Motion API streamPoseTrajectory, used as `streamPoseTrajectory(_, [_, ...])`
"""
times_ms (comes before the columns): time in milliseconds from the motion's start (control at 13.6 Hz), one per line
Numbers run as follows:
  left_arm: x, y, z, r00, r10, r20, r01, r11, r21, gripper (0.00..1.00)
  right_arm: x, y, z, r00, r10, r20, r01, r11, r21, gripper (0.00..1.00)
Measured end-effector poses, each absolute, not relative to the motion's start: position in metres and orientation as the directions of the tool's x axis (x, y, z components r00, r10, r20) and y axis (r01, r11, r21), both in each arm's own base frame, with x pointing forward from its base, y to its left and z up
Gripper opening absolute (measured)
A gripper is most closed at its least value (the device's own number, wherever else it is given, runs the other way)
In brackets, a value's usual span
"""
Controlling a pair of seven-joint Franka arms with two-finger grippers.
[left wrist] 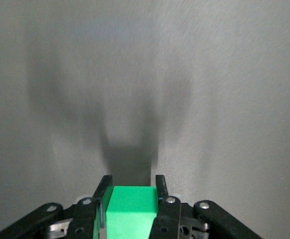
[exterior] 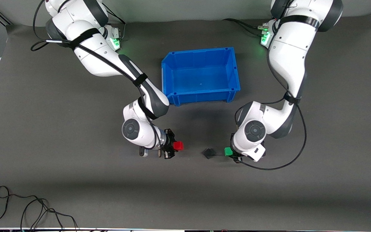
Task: Attach green and red cubes to black cube
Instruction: 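Carry the red cube and the green cube toward the black cube, then press the red cube against the black cube while the left gripper presses green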
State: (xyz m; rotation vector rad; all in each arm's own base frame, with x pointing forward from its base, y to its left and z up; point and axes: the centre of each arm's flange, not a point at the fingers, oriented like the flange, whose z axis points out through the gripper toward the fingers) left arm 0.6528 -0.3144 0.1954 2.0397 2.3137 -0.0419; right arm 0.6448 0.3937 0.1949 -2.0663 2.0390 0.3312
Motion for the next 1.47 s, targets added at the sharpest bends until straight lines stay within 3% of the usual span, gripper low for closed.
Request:
streamPoseTrajectory(440, [0.657,-0.323,0.194,-0.253,0.964,-0.081,0.966,0.256,0.024,0.39,0.648,0.406,0.182,0.020,-0.951,-0.307,-1.000,-0.014,-0.021,0.40])
streamPoseTrajectory(1466, [0.637,-0.357,0.186,-0.374,0.922,-0.102,0.928,0.371,-0.044,0.39,0.669,0.400,0.177,0.006,-0.957,-0.291,-0.998,0.012,-0.062,0.40])
